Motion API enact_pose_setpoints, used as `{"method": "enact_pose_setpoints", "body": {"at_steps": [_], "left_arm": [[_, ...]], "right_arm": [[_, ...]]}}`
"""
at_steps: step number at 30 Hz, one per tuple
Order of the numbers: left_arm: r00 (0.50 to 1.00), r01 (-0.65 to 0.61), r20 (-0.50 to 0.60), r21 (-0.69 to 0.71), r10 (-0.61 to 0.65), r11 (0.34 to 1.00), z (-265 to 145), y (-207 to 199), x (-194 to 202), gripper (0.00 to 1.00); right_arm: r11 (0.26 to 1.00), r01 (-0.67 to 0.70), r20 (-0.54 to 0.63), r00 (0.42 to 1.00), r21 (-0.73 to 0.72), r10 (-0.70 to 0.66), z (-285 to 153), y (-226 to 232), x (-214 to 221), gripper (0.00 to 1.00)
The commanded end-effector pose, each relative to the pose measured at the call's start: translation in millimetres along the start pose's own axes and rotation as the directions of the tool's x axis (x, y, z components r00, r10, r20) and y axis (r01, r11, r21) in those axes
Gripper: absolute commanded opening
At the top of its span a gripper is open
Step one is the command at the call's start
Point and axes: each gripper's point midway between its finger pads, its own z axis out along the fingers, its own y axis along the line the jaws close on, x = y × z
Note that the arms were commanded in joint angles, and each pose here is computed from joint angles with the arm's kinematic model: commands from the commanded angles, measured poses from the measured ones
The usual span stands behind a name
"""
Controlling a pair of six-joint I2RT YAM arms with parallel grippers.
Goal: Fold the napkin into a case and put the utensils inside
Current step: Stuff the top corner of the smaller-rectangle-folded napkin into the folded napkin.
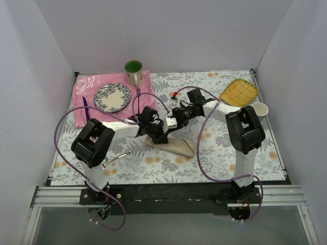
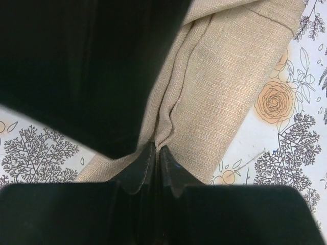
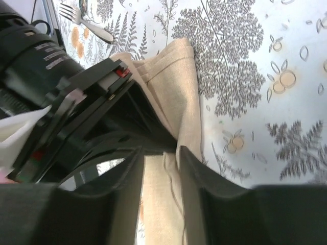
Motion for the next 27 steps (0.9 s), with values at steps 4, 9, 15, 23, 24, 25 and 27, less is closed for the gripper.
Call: {"method": "enact_pose_setpoints", "body": {"at_steps": [4, 9, 15, 23, 24, 25, 27], "left_arm": [[0.998, 0.049, -0.049, 0.022, -0.048, 0.999, 4.6, -0.5, 8.5, 0.00], [0.997, 0.058, -0.048, 0.031, -0.057, 0.998, 5.5, 2.5, 5.9, 0.00], [0.996, 0.082, -0.040, 0.049, -0.080, 0.995, 7.0, 4.3, 2.3, 0.00], [0.991, 0.135, -0.018, 0.054, -0.134, 0.989, 7.0, 9.8, -8.1, 0.00], [0.989, 0.147, -0.018, 0.058, -0.146, 0.987, 6.7, 9.9, -8.4, 0.00], [0.988, 0.155, -0.016, 0.061, -0.155, 0.986, 7.1, 10.3, -9.0, 0.00], [0.983, 0.185, -0.013, 0.062, -0.184, 0.981, 6.5, 13.2, -10.0, 0.00]], "right_arm": [[0.999, 0.037, -0.054, 0.998, 0.030, -0.035, -17.7, 2.1, 25.3, 0.62], [0.998, 0.038, -0.079, 0.996, 0.054, -0.034, -13.3, -10.1, 41.2, 0.74], [0.995, 0.052, -0.102, 0.994, 0.084, -0.043, -8.0, -25.8, 52.7, 0.72], [0.995, 0.062, -0.142, 0.989, 0.077, -0.051, -0.7, -33.1, 64.4, 0.56], [0.995, 0.061, -0.145, 0.988, 0.076, -0.049, -0.1, -33.1, 65.6, 0.56], [0.995, 0.059, -0.146, 0.988, 0.074, -0.048, 0.5, -33.8, 67.0, 0.56], [0.996, 0.054, -0.148, 0.988, 0.073, -0.042, 0.8, -34.9, 69.5, 0.56]]}}
